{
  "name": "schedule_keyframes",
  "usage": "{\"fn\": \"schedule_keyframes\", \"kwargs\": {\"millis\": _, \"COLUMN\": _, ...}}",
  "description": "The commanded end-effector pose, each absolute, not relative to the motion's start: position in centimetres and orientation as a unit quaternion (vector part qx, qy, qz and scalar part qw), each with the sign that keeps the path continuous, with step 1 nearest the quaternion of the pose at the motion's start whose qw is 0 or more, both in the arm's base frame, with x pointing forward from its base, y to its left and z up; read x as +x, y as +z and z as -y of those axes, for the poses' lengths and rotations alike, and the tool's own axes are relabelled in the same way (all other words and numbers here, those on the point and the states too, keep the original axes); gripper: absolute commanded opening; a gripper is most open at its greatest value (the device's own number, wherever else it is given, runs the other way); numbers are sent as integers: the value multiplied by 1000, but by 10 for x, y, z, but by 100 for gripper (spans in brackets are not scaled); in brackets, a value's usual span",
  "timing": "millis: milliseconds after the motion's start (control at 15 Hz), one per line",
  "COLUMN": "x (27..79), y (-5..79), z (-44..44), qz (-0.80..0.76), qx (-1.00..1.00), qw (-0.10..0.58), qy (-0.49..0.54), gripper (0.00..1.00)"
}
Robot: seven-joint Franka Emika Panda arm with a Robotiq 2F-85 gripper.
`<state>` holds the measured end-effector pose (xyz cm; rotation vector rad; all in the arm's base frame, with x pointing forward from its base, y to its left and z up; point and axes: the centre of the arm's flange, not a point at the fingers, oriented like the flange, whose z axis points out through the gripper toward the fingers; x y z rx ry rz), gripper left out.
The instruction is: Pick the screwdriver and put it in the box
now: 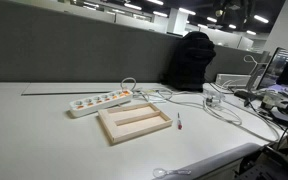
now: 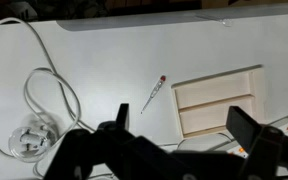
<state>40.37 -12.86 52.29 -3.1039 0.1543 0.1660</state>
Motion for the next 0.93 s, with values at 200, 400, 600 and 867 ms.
{"fn": "schedule_keyframes", "kwargs": {"millis": 200, "x": 404, "y": 523, "z": 129, "qz": -50, "qx": -997, "qw": 14, "qy": 52, "gripper": 100}}
{"fn": "schedule_keyframes", "kwargs": {"millis": 400, "x": 404, "y": 523, "z": 129, "qz": -50, "qx": -997, "qw": 14, "qy": 52, "gripper": 100}}
{"fn": "schedule_keyframes", "kwargs": {"millis": 600, "x": 404, "y": 523, "z": 129, "qz": -50, "qx": -997, "qw": 14, "qy": 52, "gripper": 100}}
{"fn": "schedule_keyframes", "kwargs": {"millis": 867, "x": 416, "y": 498, "z": 126, "qz": -102, "qx": -994, "qw": -40, "qy": 15, "gripper": 100}}
